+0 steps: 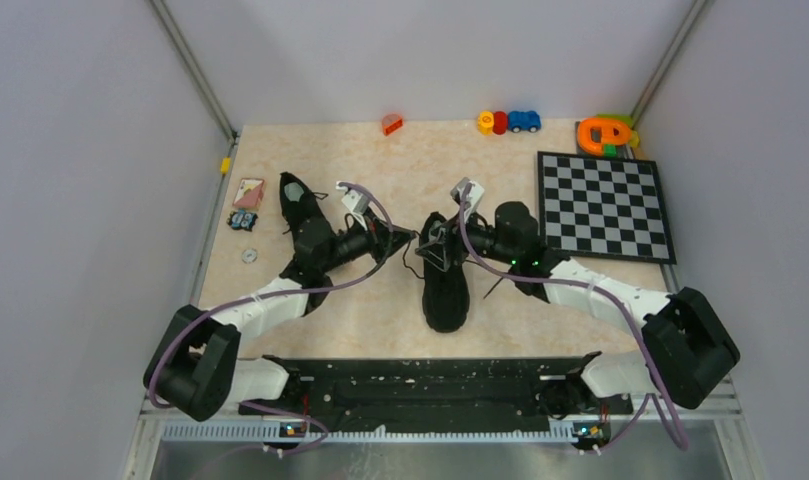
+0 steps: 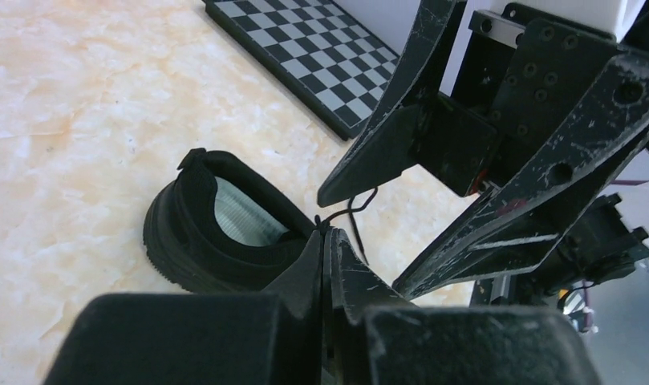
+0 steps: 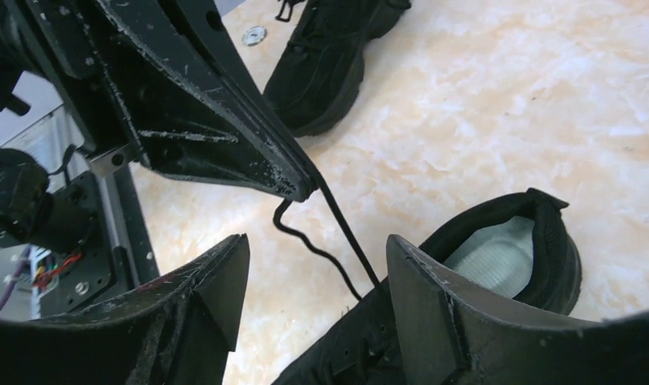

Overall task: Tie the shoes
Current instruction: Wrap the shoelace around the shoelace.

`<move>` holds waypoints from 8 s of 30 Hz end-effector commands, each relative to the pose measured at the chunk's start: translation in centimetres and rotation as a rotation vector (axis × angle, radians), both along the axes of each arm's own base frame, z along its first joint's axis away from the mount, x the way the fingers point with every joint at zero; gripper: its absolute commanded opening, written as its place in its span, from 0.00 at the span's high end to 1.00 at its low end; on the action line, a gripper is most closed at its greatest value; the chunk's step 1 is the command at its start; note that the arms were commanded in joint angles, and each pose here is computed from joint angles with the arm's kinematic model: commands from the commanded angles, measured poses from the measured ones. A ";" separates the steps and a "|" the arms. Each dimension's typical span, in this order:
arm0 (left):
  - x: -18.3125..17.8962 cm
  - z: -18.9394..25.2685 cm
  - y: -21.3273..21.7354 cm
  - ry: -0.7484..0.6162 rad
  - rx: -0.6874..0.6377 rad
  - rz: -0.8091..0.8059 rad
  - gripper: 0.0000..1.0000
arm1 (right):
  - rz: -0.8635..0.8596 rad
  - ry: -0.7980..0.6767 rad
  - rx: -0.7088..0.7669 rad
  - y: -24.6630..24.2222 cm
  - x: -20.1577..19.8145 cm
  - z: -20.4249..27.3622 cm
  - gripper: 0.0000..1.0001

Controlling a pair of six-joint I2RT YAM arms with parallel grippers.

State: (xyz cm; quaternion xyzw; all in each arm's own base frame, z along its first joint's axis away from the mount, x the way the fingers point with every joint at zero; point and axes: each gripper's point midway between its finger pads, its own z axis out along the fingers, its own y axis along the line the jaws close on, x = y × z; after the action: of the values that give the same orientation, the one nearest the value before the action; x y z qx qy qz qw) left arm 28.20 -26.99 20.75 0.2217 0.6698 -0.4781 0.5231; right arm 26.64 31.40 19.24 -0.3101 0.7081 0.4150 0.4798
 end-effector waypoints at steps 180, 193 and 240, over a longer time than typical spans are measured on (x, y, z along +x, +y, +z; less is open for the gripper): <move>0.2 -1.3 -6.1 -0.355 0.229 0.278 1.00 | -0.348 0.051 0.087 0.4 2.6 4.8 1.00; 0.3 -1.9 -5.2 -0.323 0.211 0.300 0.72 | -0.453 0.090 0.103 -2.0 3.2 4.5 1.00; 2.6 1.5 -4.7 -0.458 0.207 0.470 0.59 | -0.445 0.160 0.126 -1.2 3.3 4.5 1.00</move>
State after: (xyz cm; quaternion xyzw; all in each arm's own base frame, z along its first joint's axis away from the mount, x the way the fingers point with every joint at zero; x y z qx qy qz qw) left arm 30.08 -31.30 18.96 0.2458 0.6411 -0.2113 0.6956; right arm 29.25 29.79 20.76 -0.0939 0.7901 0.3452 0.4978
